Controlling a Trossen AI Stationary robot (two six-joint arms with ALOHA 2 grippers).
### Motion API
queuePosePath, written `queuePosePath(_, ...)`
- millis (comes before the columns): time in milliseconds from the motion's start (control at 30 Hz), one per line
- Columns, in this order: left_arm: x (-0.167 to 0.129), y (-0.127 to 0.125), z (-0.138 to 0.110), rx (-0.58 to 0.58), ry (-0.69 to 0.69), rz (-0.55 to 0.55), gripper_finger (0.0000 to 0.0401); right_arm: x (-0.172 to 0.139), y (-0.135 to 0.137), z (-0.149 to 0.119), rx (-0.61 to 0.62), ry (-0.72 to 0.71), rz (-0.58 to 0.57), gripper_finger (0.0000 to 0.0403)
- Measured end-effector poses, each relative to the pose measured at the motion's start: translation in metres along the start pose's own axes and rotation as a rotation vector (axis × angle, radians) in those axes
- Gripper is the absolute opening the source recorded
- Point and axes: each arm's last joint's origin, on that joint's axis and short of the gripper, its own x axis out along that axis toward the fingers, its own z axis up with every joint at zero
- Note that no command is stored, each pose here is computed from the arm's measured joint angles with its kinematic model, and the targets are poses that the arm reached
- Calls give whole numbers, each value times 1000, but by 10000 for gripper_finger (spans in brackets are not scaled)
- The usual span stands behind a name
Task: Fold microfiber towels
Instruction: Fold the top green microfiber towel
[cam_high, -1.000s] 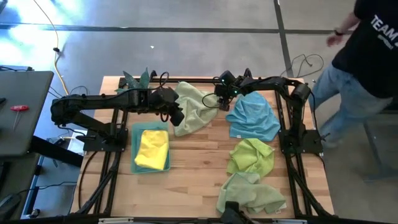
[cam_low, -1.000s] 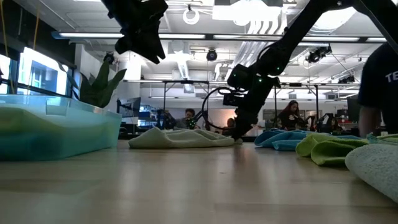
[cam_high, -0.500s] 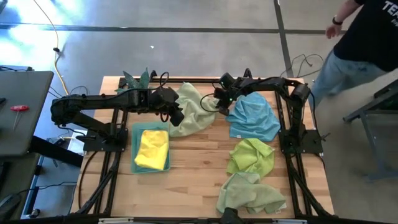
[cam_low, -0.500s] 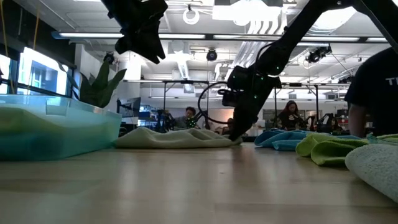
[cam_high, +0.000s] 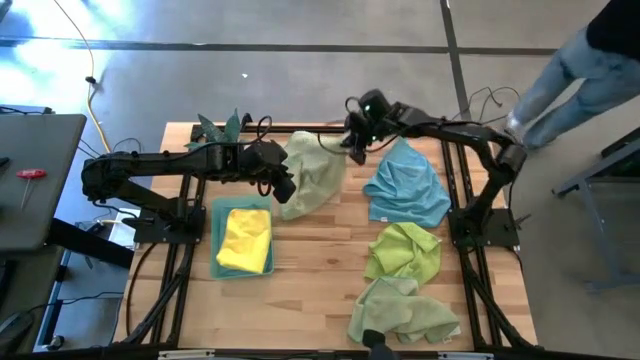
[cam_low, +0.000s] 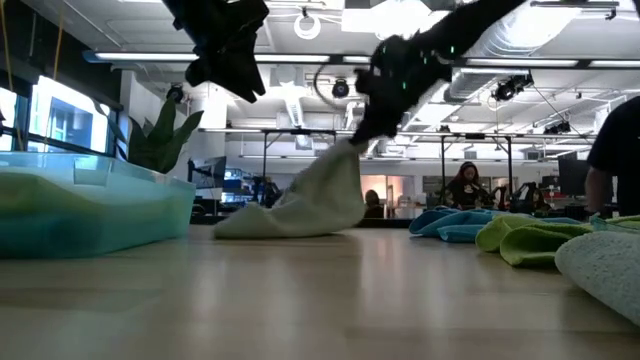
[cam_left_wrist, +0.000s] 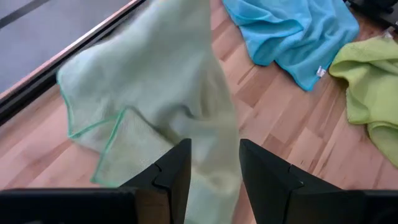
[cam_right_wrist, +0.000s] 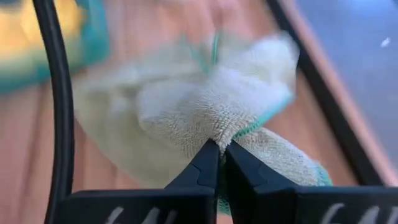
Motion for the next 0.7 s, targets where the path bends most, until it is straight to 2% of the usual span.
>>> queuePosePath(133, 0, 0, 1, 107, -13, 2, 124, -35, 15, 31, 15, -27, 6, 1)
queuePosePath(267, 0, -3, 8, 271, -83, -16, 124, -61, 40, 50, 14, 66, 60, 0)
queuePosePath(367, -2, -8, 18, 371, -199, -54, 124, -78, 62, 59, -30, 154, 111, 0)
queuePosePath(467, -5, -15, 32, 442, -345, -140, 124, -96, 85, 69, -124, 198, 162, 0)
queuePosePath(600, -12, -23, 45, 551, -514, -289, 124, -121, 111, 85, -234, 179, 225, 0)
queuePosePath(700, -15, -25, 50, 611, -589, -293, 124, -142, 125, 95, -238, 140, 285, 0)
